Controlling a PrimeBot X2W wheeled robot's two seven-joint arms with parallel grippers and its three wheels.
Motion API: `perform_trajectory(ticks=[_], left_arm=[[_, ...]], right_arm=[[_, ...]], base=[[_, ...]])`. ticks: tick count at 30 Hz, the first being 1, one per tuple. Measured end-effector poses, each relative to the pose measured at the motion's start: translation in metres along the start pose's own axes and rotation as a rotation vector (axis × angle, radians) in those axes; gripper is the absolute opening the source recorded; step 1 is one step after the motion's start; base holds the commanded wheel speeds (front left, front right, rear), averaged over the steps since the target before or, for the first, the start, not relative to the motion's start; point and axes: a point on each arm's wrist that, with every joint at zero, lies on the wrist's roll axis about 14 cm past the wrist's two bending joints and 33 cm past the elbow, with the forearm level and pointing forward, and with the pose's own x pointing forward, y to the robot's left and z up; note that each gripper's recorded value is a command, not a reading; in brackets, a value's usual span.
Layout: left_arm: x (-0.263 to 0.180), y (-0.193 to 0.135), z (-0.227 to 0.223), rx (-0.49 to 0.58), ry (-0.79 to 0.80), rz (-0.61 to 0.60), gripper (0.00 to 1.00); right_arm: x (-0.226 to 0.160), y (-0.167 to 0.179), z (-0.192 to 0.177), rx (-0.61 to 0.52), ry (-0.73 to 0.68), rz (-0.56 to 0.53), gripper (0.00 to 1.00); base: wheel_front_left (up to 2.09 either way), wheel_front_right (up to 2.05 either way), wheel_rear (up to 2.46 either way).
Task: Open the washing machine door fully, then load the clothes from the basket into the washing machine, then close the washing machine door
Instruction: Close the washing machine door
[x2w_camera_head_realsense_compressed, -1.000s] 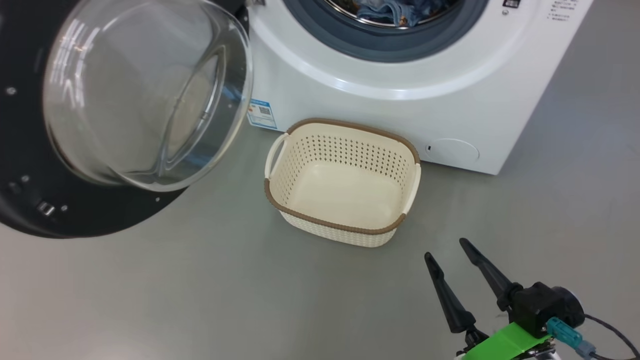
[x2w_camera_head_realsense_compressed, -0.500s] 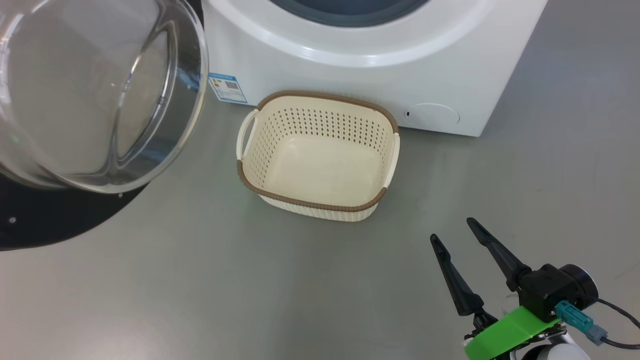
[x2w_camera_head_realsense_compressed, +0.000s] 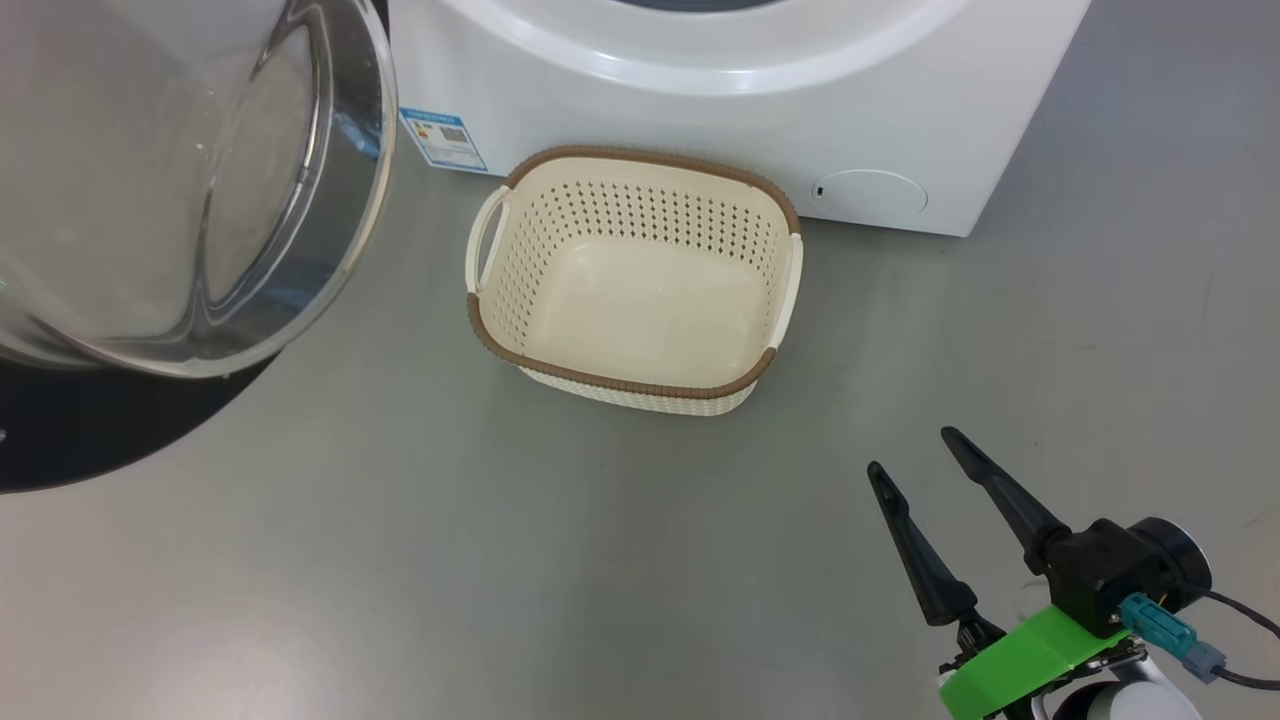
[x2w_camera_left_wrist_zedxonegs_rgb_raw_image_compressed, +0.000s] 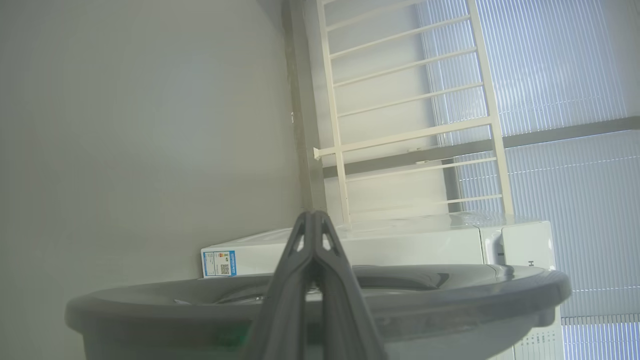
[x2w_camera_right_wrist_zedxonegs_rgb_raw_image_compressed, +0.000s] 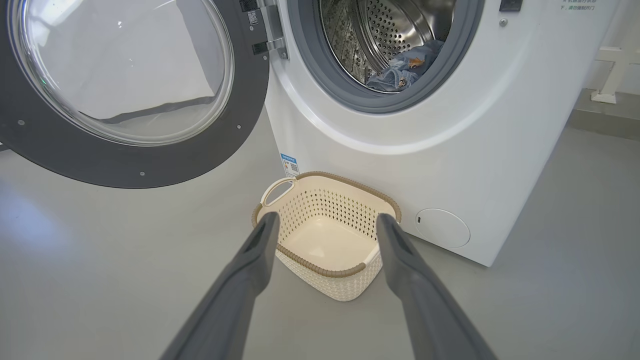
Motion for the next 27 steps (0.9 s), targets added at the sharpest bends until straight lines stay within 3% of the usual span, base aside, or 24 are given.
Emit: perform_trajectory(ticks=[7,20,27], left_arm=[[0.004,-0.026,-0.014,-0.03,0.073,-0.099,0.0],[-0.008,-0.029,-0.027,-0.083,0.197,-0.145,0.0],[-0.015,-0.046,-0.039,-0.094,0.287,-0.217,0.0]], right_arm=[[0.0,-0.002,-0.003,0.001,0.012,0.0,1.0],[0.002,0.003,-0.002,-0.001,0.012,0.014,1.0],[0.002,0.007,-0.001,-0.002,0.012,0.025,1.0]], base=[[0.0,0.0,0.0],[0.0,0.0,0.0],[0.0,0.0,0.0]])
